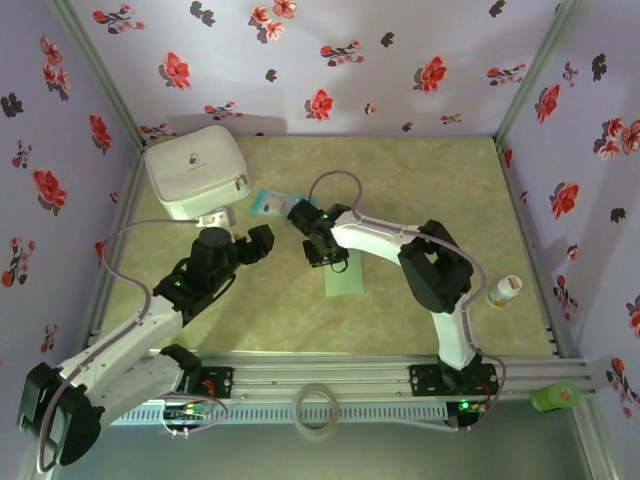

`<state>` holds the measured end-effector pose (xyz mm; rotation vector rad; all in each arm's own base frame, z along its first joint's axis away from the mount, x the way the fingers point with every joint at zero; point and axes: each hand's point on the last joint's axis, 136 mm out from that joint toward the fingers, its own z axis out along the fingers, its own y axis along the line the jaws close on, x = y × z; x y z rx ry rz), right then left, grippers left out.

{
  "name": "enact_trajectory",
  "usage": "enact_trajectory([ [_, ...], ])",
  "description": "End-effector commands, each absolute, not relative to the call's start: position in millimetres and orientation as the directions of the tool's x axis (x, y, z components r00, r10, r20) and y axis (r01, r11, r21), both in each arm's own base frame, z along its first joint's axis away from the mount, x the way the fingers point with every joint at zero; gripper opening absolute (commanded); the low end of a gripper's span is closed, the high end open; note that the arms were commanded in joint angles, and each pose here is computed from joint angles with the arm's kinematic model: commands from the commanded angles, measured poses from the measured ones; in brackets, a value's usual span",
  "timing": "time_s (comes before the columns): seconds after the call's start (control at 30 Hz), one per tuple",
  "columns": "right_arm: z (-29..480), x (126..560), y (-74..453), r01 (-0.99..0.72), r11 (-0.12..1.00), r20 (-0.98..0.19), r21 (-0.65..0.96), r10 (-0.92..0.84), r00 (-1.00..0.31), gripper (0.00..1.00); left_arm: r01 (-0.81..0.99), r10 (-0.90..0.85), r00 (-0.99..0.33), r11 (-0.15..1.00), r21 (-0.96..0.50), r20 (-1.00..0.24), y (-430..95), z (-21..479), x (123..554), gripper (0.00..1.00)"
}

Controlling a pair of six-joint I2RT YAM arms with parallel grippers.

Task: Fold a paper plane with a square sheet of paper (pick it up from the middle)
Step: Turn over the paper at the center of the table, then third fold the triangle at the center of the table.

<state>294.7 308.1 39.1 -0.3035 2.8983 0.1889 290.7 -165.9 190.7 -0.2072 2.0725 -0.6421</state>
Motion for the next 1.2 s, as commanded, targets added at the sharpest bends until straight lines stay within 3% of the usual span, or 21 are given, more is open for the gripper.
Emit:
enact_trajectory([
  [0.0,90.1,304.3,326.8,-0.134,0.858,-0.26,0.497,0.0,-0.966,0.45,0.188,-0.321,-0.622,0.824,-0.534,-0.714,-192.3,200.6,294.9,0.79],
  [0.07,106.5,312.7,309.2,-0.083,0.786,-0.264,0.613,0.105,-0.959,0.48,0.201,-0.272,-0.682,0.823,-0.532,-0.679,-206.6,191.8,297.4,0.73],
  [0.17,109.6,318.9,264.7,-0.012,0.75,-0.253,0.662,0.208,-0.945,0.47,0.217,-0.217,-0.762,0.802,-0.557,-0.61,-230.4,178.8,301.9,0.66],
  [0.37,91.9,313.8,220.1,0.1,0.648,-0.136,0.755,0.305,-0.943,0.16,0.209,-0.106,-0.897,0.753,-0.624,-0.428,-284.4,139.7,307.8,0.5],
  [0.53,73.7,304.4,225.2,0.129,0.617,-0.065,0.776,0.282,-0.957,0.05,0.168,-0.077,-0.939,0.746,-0.644,-0.335,-309.0,112.4,307.8,0.5],
  [1.17,-18.0,270.9,205.2,0.3,0.685,0.11,0.664,0.307,-0.945,0.05,0.047,-0.05,-0.992,0.717,-0.695,-0.119,-342.0,51.0,301.4,0.55],
])
